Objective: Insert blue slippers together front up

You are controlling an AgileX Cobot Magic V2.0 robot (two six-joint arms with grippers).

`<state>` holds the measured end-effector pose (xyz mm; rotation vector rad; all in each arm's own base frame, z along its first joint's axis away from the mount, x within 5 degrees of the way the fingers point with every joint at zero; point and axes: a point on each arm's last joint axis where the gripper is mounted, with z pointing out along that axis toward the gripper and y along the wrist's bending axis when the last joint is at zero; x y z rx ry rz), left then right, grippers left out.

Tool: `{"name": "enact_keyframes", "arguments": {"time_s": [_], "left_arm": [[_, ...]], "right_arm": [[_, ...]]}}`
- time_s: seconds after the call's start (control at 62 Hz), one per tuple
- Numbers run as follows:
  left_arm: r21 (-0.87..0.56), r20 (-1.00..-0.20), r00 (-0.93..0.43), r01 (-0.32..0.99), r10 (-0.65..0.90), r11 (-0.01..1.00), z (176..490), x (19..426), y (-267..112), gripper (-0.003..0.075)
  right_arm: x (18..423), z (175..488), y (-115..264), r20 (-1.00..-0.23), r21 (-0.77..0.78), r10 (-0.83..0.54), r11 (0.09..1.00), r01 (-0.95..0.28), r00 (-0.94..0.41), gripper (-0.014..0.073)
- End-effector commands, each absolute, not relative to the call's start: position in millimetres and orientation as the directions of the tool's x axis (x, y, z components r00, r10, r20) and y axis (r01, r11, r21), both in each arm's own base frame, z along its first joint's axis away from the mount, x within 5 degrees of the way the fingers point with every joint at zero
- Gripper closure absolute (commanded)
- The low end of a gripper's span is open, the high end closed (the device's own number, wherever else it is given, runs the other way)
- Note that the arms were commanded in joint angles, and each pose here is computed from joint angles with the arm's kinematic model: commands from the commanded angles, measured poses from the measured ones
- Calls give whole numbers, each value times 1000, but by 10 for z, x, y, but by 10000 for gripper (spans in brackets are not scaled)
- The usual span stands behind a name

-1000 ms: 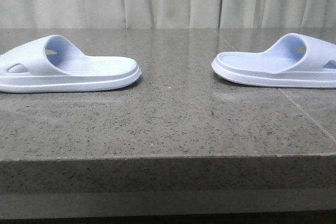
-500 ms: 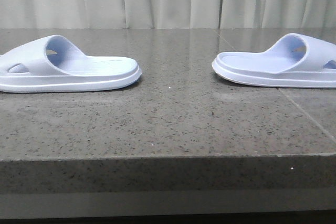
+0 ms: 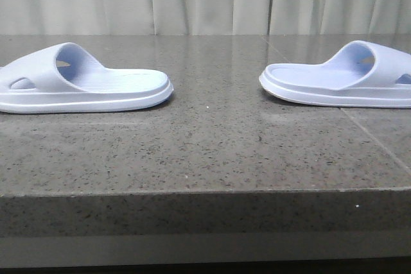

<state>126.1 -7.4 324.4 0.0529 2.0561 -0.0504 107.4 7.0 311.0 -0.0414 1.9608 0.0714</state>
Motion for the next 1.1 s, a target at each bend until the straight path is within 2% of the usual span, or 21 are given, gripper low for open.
{"name": "enact_keyframes", "arguments": {"time_s": [0.0, 0.129, 0.226, 0.29, 0.355, 0.468, 0.516, 0.565, 0.903, 1.016, 1.081], "left_arm": [[-35, -920, -392, 66, -6, 997, 3368, 1310, -93, 741], [-39, -924, -382, 67, -11, 997, 3377, 1318, -95, 740], [-39, -928, -371, 66, -12, 997, 3387, 1322, -95, 712], [-39, -929, -369, 66, -12, 997, 3389, 1323, -94, 639], [-39, -929, -369, 66, -12, 997, 3389, 1323, -94, 513], [-39, -931, -364, 66, -13, 997, 3394, 1325, -94, 289], [-39, -932, -363, 66, -13, 997, 3394, 1325, -94, 231], [-41, -932, -363, 66, -14, 997, 3394, 1325, -95, 212], [-37, -906, -423, 69, -4, 997, 3466, 1361, -99, 230], [-35, -855, -518, 71, 7, 997, 3507, 1488, -109, 230], [-36, -798, -602, 71, 14, 997, 3468, 1624, -119, 230]], "right_arm": [[1106, 3273, 63, -956, 27, 9, 998, -57, -294, 663], [1106, 3273, 63, -956, 27, 9, 998, -57, -294, 640], [1106, 3273, 63, -956, 27, 9, 998, -57, -294, 519], [1106, 3273, 63, -956, 27, 9, 998, -57, -294, 387], [1106, 3273, 63, -956, 27, 9, 998, -57, -294, 232], [1105, 3269, 64, -954, 27, 9, 998, -58, -299, 101], [1104, 3266, 64, -953, 27, 9, 998, -58, -302, 95], [1103, 3263, 64, -952, 27, 8, 998, -58, -305, 95], [1098, 3249, 65, -947, 28, 7, 998, -59, -321, 95], [1098, 3249, 65, -947, 28, 7, 998, -59, -321, 95], [1098, 3249, 65, -947, 28, 7, 998, -59, -321, 95]]}}
